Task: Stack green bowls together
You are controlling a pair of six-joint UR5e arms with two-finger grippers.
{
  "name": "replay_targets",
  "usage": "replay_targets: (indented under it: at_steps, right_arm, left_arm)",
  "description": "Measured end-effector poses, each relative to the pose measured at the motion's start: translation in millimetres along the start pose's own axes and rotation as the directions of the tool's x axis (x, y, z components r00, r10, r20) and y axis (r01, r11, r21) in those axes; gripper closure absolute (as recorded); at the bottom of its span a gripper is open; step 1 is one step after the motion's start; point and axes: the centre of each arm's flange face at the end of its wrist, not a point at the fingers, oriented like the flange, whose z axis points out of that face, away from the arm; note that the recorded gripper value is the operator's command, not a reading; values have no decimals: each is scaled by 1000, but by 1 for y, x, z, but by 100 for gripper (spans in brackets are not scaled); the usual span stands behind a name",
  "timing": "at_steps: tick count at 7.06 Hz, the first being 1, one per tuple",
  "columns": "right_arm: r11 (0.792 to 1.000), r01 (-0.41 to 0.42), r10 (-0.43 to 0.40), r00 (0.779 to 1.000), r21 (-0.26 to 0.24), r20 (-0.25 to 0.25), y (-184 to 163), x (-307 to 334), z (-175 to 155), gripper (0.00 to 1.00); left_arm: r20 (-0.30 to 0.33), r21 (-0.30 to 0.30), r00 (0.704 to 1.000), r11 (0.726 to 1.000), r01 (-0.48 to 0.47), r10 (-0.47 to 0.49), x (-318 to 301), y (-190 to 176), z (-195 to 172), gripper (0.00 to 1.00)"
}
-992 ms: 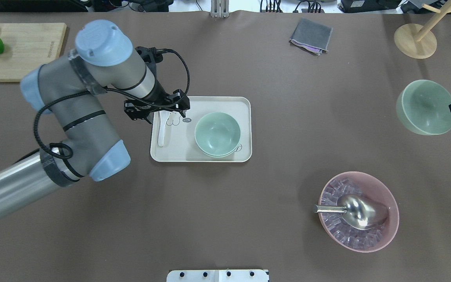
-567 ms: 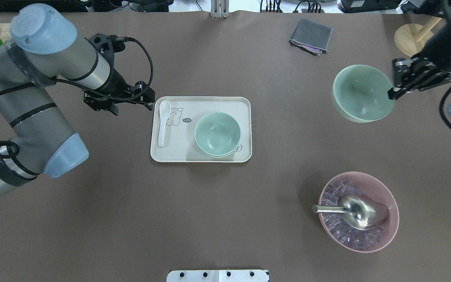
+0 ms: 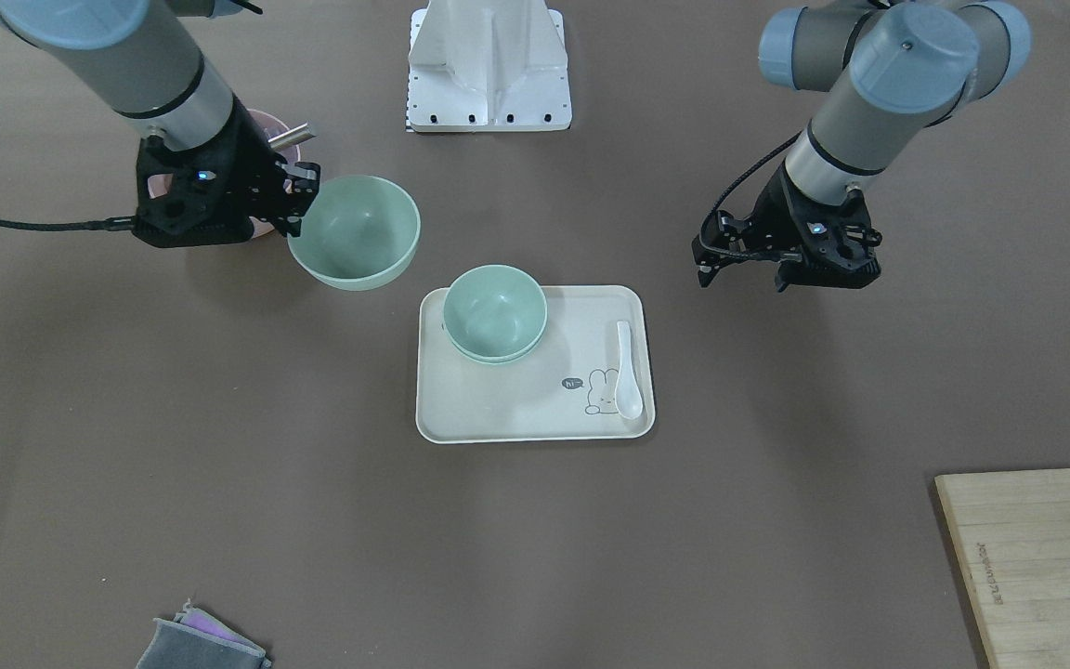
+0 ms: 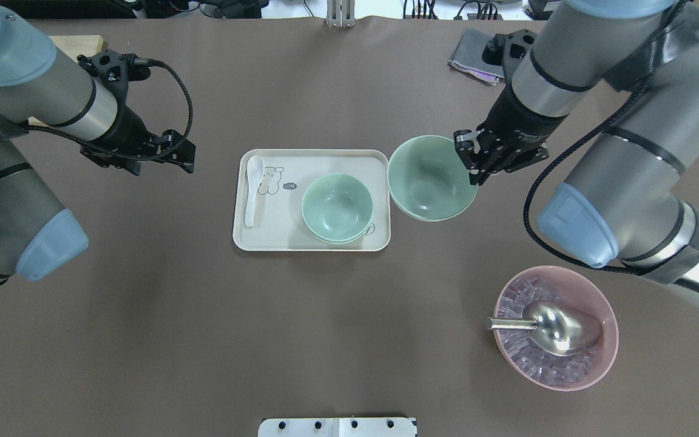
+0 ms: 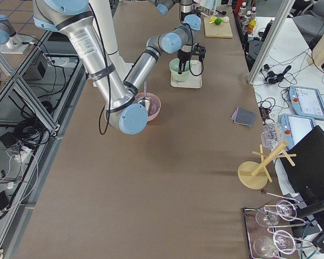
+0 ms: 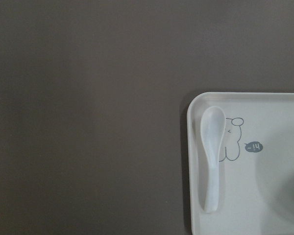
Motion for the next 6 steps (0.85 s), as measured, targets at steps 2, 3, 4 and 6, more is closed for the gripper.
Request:
replay_targets:
  at_steps: [2,3,4,6]
  right_arm:
    - [1000,16,-16,1000,19,17,-4,-38,34,100]
    - [1000,21,-22,1000,17,17,-7,-56,45,100]
    - [1000,24,-24,1000,14,15,-12,-71,54,100]
    - [999,28,-28,1000,16,11,-26,-92,75,100]
  left_arm:
    - [19,2,1000,1000,-17,17,-21,-1,0,2]
    - [24,1,1000,1000,-15,15,-26,-1,0,2]
    - [27,0,1000,1000,-14,14,-28,-2,1,2]
    - [29,-1,1000,1000,-12,12,-30,-3,2,2]
